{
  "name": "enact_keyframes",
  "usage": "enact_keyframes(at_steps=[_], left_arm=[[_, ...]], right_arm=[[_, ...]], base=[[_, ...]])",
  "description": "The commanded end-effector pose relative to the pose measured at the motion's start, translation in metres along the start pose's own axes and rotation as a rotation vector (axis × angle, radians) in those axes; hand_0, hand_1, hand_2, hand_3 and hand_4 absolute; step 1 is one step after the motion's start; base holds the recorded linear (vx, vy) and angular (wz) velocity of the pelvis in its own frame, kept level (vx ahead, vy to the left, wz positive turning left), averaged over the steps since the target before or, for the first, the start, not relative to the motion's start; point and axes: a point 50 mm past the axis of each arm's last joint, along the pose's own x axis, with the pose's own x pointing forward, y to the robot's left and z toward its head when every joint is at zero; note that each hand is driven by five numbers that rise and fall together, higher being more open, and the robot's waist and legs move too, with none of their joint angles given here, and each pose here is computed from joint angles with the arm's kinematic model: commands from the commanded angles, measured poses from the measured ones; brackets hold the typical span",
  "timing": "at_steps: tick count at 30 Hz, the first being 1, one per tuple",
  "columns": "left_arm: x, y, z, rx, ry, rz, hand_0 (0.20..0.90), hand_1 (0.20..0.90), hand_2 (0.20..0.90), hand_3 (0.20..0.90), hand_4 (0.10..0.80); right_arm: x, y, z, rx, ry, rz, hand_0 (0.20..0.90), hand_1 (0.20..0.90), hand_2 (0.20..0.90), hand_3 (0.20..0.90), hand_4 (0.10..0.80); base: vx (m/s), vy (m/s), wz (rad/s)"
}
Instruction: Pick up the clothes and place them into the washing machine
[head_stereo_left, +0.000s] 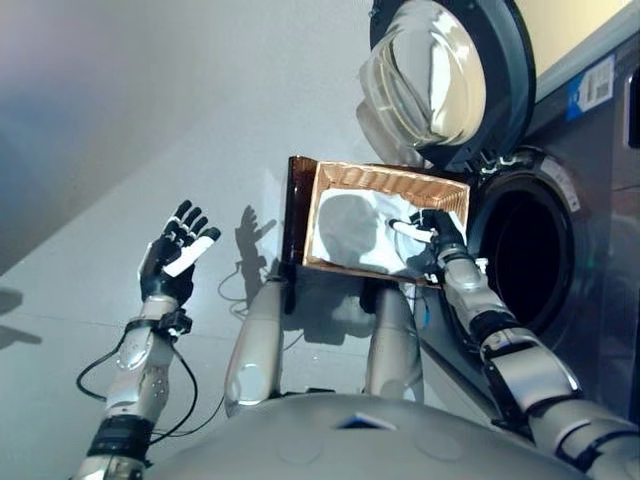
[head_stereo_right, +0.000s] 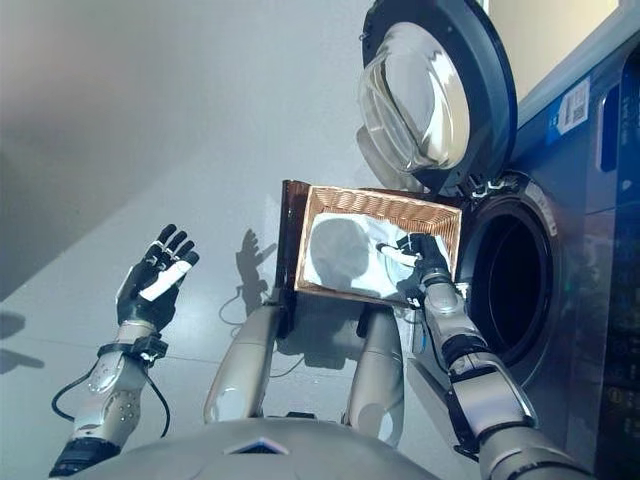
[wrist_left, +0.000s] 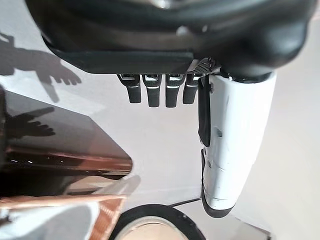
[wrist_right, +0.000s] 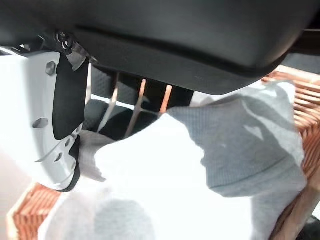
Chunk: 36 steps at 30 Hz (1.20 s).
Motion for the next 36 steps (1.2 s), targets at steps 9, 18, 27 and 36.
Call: enact_keyframes(at_steps=[9, 18, 27, 36], left_arm=[[0.003, 0.006, 0.022, 0.036, -0.161, 0.014, 0.9, 0.9, 0.9, 0.9, 0.8], [0.004, 0.004, 0.016, 0.006, -0.156, 0.036, 0.9, 0.9, 0.9, 0.9, 0.8], [0.002, 0.009, -0.009, -0.002, -0.076, 0.112, 0.9, 0.9, 0.9, 0.9, 0.8], [-0.005, 0.012, -0.024, 0.01, -0.023, 0.147, 0.9, 0.9, 0.9, 0.9, 0.8]], right_arm=[[-0.005, -0.006, 0.023, 0.028, -0.186, 0.026, 0.2, 0.2, 0.2, 0.2, 0.3], [-0.009, -0.003, 0.015, 0.155, -0.172, 0.023, 0.2, 0.2, 0.2, 0.2, 0.3], [-0.031, -0.002, 0.0, 0.411, -0.219, 0.009, 0.2, 0.2, 0.2, 0.2, 0.3], [-0.045, -0.004, -0.001, 0.36, -0.267, 0.019, 0.2, 0.2, 0.2, 0.2, 0.3]], base=[[0.085, -0.003, -0.01], [0.066, -0.003, -0.02], [0.108, -0.008, -0.01], [0.111, -0.005, -0.08]])
